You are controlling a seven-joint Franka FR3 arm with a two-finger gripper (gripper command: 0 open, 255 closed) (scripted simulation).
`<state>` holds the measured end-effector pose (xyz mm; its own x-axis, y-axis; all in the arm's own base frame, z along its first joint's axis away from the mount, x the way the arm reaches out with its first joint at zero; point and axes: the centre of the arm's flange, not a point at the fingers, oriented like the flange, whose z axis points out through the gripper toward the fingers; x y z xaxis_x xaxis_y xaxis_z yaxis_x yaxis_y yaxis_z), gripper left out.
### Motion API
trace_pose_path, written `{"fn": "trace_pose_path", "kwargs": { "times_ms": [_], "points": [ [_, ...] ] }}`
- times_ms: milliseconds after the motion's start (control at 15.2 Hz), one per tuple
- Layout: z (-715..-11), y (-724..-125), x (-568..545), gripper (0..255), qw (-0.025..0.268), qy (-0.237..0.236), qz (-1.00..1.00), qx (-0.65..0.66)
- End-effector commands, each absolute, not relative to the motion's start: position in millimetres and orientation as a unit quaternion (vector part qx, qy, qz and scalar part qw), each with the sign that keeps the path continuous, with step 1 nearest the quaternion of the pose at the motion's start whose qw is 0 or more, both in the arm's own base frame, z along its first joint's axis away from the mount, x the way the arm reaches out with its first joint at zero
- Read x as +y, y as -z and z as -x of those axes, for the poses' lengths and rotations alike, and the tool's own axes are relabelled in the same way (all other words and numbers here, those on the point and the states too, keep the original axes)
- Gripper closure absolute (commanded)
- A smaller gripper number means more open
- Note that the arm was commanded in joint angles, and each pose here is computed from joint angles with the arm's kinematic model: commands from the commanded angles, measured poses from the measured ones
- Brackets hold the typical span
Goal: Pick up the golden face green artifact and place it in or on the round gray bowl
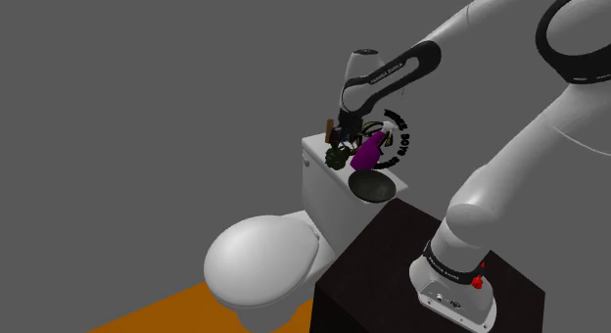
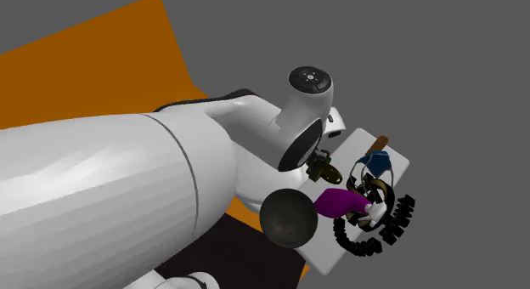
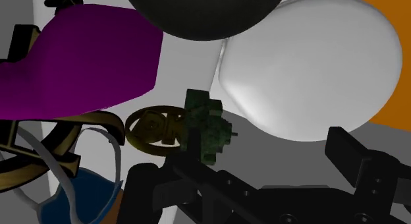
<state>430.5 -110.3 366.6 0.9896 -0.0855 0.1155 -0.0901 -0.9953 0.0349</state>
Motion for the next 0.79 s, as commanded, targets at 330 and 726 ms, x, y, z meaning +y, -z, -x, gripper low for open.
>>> {"fn": "trace_pose_path", "kwargs": {
  "times_ms": [330, 726],
  "points": [
    [-467.0, -304.7, -149.4, 0, 0.037, -0.072, -0.995, -0.052],
    [-471.5, -273.5, -152.0, 0, 0.037, -0.072, -0.995, -0.052]
  ]
}}
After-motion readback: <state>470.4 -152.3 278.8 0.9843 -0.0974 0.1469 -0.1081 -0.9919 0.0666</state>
